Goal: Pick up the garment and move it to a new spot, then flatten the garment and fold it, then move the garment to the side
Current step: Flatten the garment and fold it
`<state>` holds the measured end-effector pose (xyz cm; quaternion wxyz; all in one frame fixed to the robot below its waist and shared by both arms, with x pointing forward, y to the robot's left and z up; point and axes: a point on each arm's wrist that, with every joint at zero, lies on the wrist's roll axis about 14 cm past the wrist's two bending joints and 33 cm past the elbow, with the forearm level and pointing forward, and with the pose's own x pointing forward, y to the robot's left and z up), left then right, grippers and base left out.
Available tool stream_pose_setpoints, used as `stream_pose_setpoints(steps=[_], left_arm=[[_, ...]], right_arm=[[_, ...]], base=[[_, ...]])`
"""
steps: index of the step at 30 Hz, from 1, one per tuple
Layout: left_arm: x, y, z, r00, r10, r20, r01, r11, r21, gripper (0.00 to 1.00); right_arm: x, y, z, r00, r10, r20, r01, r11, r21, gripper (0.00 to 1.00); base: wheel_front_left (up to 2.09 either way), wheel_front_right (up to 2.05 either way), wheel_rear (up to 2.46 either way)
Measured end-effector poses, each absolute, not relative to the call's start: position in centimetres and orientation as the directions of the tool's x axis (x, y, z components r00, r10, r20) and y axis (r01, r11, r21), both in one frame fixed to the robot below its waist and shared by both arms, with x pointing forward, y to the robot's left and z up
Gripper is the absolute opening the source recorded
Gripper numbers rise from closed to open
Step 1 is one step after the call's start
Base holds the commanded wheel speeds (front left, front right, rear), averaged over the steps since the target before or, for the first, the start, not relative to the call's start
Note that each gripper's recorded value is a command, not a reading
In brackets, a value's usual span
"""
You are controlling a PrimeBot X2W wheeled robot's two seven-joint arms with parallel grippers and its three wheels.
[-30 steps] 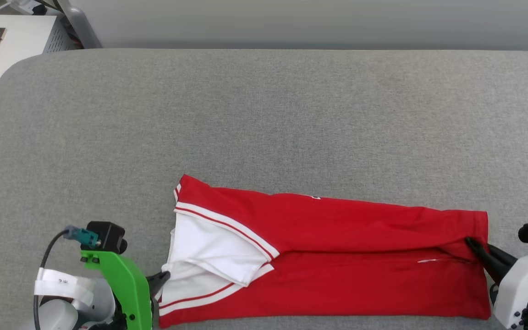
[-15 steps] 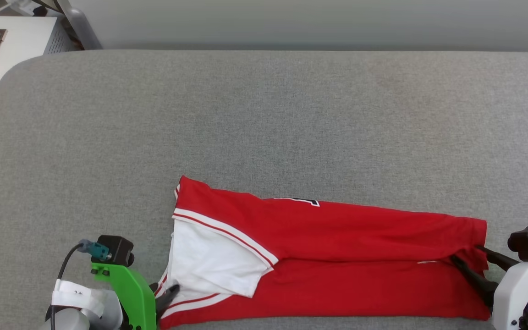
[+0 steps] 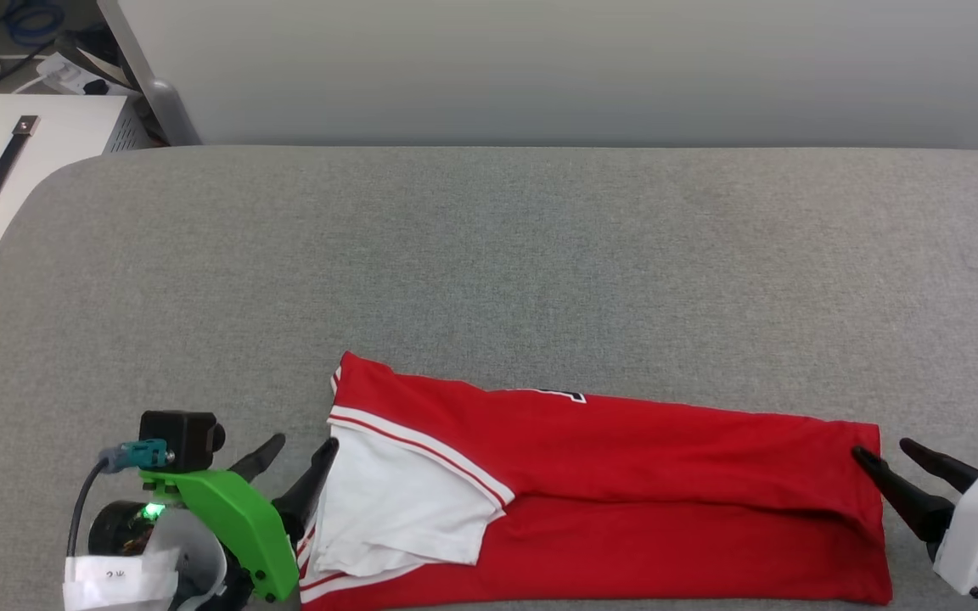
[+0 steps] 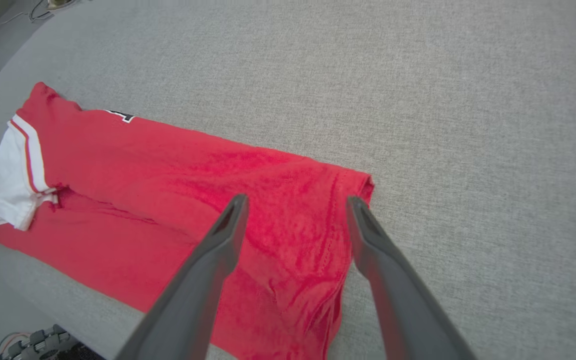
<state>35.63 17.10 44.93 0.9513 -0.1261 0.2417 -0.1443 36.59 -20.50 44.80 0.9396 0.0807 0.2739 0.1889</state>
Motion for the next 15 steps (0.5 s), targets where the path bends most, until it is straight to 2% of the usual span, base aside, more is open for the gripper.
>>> stream_pose_setpoints(steps=[5, 9, 15], left_arm=[[36.8, 16.4, 47.8, 0.916, -0.327, -0.231, 0.257, 0.922, -0.289, 1.0], [37.7, 16.8, 50.0, 0.954, -0.291, -0.078, 0.265, 0.934, -0.24, 1.0], [38.6, 17.8, 51.4, 0.969, -0.245, 0.018, 0.245, 0.962, -0.119, 1.0]], right_arm=[[36.8, -21.6, 44.9, 0.793, 0.36, -0.492, -0.227, 0.923, 0.31, 1.0], [36.4, -22.4, 43.3, 0.769, 0.318, -0.554, -0.159, 0.935, 0.316, 1.0], [36.4, -22.2, 41.5, 0.74, 0.289, -0.607, -0.097, 0.939, 0.329, 1.0]], base=[[0.0, 0.0, 0.0], [0.0, 0.0, 0.0], [0.0, 0.0, 0.0]])
